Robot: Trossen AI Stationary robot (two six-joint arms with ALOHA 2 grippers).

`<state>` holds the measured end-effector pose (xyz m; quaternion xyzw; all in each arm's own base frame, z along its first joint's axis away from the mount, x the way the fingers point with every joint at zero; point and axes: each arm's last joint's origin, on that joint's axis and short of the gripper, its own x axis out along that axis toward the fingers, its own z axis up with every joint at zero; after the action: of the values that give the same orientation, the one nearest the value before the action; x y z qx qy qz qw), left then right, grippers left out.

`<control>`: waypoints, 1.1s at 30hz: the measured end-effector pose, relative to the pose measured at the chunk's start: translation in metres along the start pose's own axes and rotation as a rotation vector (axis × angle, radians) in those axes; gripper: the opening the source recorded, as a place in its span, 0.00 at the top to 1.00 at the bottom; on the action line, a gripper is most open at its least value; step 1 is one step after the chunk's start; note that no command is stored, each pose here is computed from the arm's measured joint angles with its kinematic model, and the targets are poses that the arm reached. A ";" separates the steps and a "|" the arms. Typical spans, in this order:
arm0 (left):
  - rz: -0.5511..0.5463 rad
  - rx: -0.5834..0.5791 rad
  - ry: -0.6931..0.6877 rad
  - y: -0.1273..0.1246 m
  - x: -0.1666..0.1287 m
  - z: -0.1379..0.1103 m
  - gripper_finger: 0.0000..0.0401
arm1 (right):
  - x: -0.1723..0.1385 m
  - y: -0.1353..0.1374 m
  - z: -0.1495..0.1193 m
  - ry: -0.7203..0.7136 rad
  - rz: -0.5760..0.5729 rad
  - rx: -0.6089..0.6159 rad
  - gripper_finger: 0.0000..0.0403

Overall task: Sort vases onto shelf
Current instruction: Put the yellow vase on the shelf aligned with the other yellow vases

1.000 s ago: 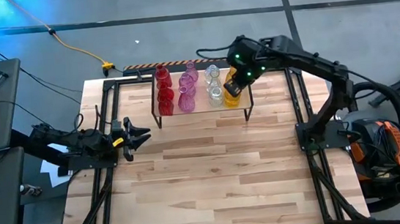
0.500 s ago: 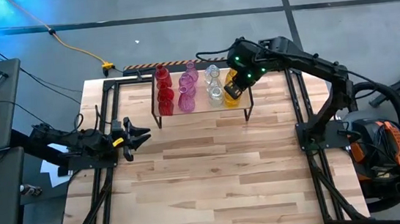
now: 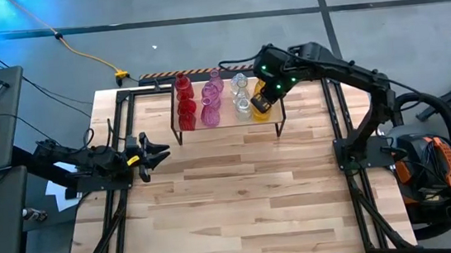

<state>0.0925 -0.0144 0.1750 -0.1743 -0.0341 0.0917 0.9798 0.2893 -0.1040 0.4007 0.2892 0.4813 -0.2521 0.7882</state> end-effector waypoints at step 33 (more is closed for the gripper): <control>0.000 -0.001 0.000 0.000 0.000 0.000 0.70 | 0.000 -0.004 -0.005 0.028 -0.098 0.032 1.00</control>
<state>0.0925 -0.0144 0.1750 -0.1746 -0.0340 0.0915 0.9798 0.2835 -0.1038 0.3976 0.2811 0.5019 -0.2940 0.7633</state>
